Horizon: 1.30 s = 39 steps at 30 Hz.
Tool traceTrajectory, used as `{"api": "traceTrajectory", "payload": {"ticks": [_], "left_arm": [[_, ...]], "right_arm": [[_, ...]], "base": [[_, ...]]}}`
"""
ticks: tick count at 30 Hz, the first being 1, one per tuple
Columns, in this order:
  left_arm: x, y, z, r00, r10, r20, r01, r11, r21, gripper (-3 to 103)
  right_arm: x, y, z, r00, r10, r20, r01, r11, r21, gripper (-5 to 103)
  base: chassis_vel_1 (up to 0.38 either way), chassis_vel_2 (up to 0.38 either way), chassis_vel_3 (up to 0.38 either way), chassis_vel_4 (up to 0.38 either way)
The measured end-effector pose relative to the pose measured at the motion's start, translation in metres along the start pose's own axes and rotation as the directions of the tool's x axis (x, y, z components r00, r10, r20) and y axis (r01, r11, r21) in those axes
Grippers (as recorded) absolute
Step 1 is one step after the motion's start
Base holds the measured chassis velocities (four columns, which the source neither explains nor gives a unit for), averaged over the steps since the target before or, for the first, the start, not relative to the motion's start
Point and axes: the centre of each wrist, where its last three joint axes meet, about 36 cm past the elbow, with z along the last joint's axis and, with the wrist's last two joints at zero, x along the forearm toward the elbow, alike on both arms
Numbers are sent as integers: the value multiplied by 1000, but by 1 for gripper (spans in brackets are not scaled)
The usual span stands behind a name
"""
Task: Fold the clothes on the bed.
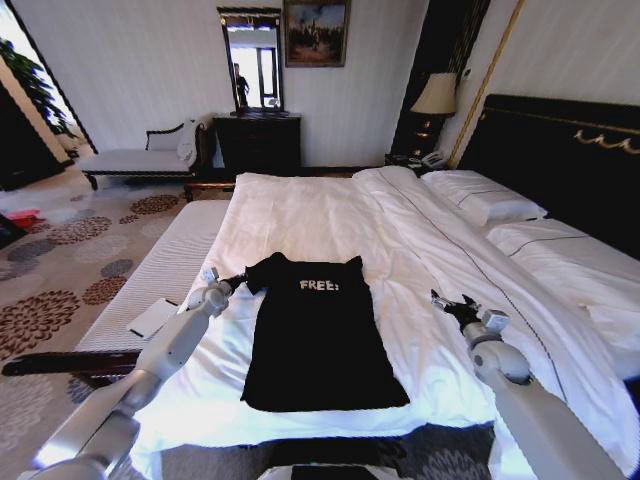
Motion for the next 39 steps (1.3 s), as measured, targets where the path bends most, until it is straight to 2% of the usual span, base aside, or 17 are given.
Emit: {"api": "traceTrajectory", "payload": {"ticks": [3, 4, 6, 9, 10, 14, 18, 19, 24, 28, 33, 39], "left_arm": [[6, -33, -11, 998, 64, 15, -64, 998, -9, 0], [8, -50, -14, 995, 96, 20, -96, 995, -14, 0], [8, -55, -16, 994, 107, 22, -106, 994, -16, 0], [7, -87, -20, 987, 155, 27, -155, 988, -30, 0], [7, -87, -20, 987, 155, 27, -155, 988, -30, 0], [2, -109, -15, 983, 185, 9, -185, 982, -49, 0], [-2, -115, -7, 982, 190, -11, -191, 979, -70, 0], [-4, -119, 4, 981, 192, -36, -195, 977, -90, 0], [-9, -121, 27, 979, 189, -78, -198, 972, -130, 0], [-14, -124, 38, 978, 186, -98, -198, 970, -138, 0], [-14, -133, 59, 970, 200, -142, -223, 959, -176, 0], [-22, -140, 72, 968, 193, -159, -222, 957, -189, 0]], "right_arm": [[1, 1, -1, 1000, -2, 2, 2, 1000, 0, 100], [1, 1, -1, 1000, -3, 4, 3, 1000, 0, 100], [1, 1, -1, 1000, -3, 4, 3, 1000, 0, 100], [3, 0, -3, 1000, -3, 8, 3, 1000, 1, 100], [3, 0, -3, 1000, -3, 8, 3, 1000, 1, 100], [6, -5, -4, 1000, 6, 11, -6, 1000, 3, 100], [6, -7, -5, 1000, 9, 13, -9, 1000, 3, 100], [7, -7, -5, 1000, 9, 14, -9, 1000, 2, 100], [6, -8, -4, 1000, 6, 13, -6, 1000, 2, 100], [3, -8, -3, 1000, 6, 12, -6, 1000, 3, 100], [1, -6, -3, 1000, 1, 16, -1, 1000, -1, 100], [2, -7, -1, 1000, -1, 13, 1, 1000, -1, 100]], "base": [[0, 0, 0, 0], [0, 0, 0, 0], [0, 0, 0, 0], [0, 0, 0, 0], [0, 0, 0, 0], [0, 0, 0, 0], [0, 0, 0, 0], [0, 0, 0, 0], [0, 0, 0, 0], [0, 0, 0, 0], [0, 0, 0, 0], [0, 0, 0, 0]]}}
